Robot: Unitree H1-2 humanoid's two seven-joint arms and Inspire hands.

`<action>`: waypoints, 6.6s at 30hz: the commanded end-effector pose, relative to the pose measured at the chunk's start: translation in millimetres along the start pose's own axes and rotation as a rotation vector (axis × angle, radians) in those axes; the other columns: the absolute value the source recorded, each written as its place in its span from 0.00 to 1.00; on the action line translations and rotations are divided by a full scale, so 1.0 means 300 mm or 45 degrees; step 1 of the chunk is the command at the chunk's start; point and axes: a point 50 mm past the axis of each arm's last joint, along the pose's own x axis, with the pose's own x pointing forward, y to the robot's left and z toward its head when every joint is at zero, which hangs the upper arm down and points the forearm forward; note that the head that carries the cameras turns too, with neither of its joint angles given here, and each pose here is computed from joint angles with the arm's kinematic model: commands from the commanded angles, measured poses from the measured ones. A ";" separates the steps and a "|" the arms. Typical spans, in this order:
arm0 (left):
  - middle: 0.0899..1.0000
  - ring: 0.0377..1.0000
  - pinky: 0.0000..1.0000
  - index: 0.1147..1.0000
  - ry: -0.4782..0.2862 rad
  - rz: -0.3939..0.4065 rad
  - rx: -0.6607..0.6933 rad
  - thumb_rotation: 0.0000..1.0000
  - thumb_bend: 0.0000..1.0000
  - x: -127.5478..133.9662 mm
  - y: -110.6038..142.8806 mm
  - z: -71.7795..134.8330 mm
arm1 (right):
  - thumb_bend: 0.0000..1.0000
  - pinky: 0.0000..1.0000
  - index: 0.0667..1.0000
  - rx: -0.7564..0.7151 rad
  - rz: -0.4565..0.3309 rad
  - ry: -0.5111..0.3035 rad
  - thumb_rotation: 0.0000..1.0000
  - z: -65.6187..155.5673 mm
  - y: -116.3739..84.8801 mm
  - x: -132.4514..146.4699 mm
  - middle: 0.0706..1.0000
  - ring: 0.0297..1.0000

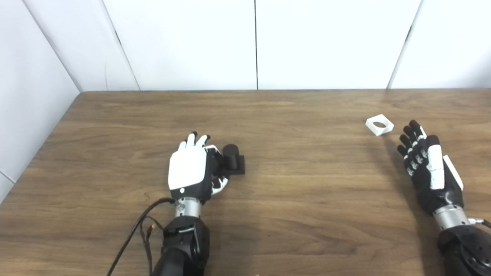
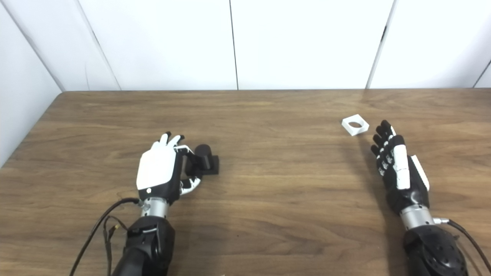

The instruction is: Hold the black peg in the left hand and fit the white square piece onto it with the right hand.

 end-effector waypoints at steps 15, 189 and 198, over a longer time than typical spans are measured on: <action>0.89 0.98 0.92 0.42 -0.106 -0.106 -0.034 0.06 0.52 -0.116 -0.050 0.078 | 0.61 1.00 1.00 0.041 -0.009 -0.012 1.00 -0.019 0.028 -0.025 1.00 1.00; 0.96 1.00 1.00 0.41 -0.226 -0.534 -0.079 0.05 0.52 0.004 0.155 0.237 | 0.61 1.00 1.00 0.044 -0.012 0.012 1.00 -0.011 -0.014 -0.033 1.00 1.00; 0.96 1.00 1.00 0.41 -0.218 -0.525 -0.115 0.05 0.52 -0.004 0.154 0.244 | 0.59 1.00 1.00 0.034 -0.001 0.007 1.00 0.003 -0.014 -0.028 1.00 1.00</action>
